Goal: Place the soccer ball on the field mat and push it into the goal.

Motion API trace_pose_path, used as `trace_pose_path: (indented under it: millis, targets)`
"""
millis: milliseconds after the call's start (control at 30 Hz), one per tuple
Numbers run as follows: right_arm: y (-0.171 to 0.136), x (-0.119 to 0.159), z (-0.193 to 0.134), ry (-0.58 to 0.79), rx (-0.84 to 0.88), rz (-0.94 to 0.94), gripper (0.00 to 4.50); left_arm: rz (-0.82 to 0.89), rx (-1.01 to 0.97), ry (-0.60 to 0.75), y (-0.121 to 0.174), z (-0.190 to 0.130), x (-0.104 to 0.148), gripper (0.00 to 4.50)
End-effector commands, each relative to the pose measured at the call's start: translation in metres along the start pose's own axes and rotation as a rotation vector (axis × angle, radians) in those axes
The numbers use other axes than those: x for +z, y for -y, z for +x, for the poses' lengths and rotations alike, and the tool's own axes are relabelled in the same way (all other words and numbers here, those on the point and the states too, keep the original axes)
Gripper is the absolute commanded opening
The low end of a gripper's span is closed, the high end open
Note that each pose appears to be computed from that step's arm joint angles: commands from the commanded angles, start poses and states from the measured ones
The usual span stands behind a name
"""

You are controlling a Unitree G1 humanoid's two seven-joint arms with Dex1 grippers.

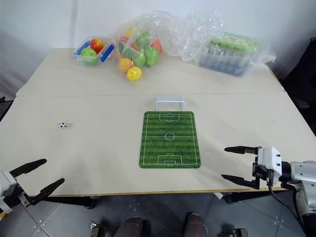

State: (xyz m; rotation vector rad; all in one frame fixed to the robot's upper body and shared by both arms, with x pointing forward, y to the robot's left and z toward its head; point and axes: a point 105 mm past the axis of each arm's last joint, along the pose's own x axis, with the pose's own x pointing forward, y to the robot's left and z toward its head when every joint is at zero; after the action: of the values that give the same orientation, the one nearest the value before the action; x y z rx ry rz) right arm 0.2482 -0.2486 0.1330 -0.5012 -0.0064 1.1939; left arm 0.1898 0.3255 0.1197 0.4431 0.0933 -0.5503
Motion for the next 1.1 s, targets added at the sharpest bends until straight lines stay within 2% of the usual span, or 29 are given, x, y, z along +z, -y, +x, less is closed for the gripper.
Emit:
trace_pose_path:
  millis: [33, 167, 267, 300, 467, 567, 767, 967, 1100]
  targets:
    - [-0.002, 0.004, 0.004, 0.028, 0.034, -0.03, 4.5, 0.004, 0.027, 0.014, -0.004, 0.0, 0.007, 4.47]
    - [-0.001, 0.029, 0.016, 0.236, 0.011, -0.035, 4.5, -0.085, 0.057, 0.023, -0.005, -0.005, -0.001, 4.47]
    - [-0.001, 0.058, 0.02, 0.463, -0.057, -0.058, 4.5, -0.157, 0.179, 0.074, -0.012, -0.026, -0.008, 4.47]
    - [-0.003, 0.063, 0.02, 0.501, -0.069, -0.059, 4.5, -0.179, 0.234, 0.083, -0.014, -0.033, -0.013, 4.47]
    - [-0.009, 0.069, 0.024, 0.562, -0.081, -0.033, 4.5, -0.284, 0.389, 0.075, -0.004, -0.055, -0.038, 4.47]
    - [-0.009, 0.066, 0.025, 0.561, -0.097, -0.038, 4.5, -0.343, 0.505, 0.133, -0.003, -0.057, -0.041, 4.47]
    - [-0.003, 0.06, 0.021, 0.542, -0.135, -0.038, 4.5, -0.367, 0.496, 0.242, -0.015, -0.016, -0.013, 4.47]
    - [0.005, 0.055, 0.02, 0.537, -0.16, -0.022, 4.5, -0.347, 0.536, 0.243, -0.063, 0.044, 0.018, 4.47]
    - [0.007, 0.054, 0.021, 0.542, -0.172, -0.027, 4.5, -0.36, 0.583, 0.221, -0.095, 0.075, 0.026, 4.47]
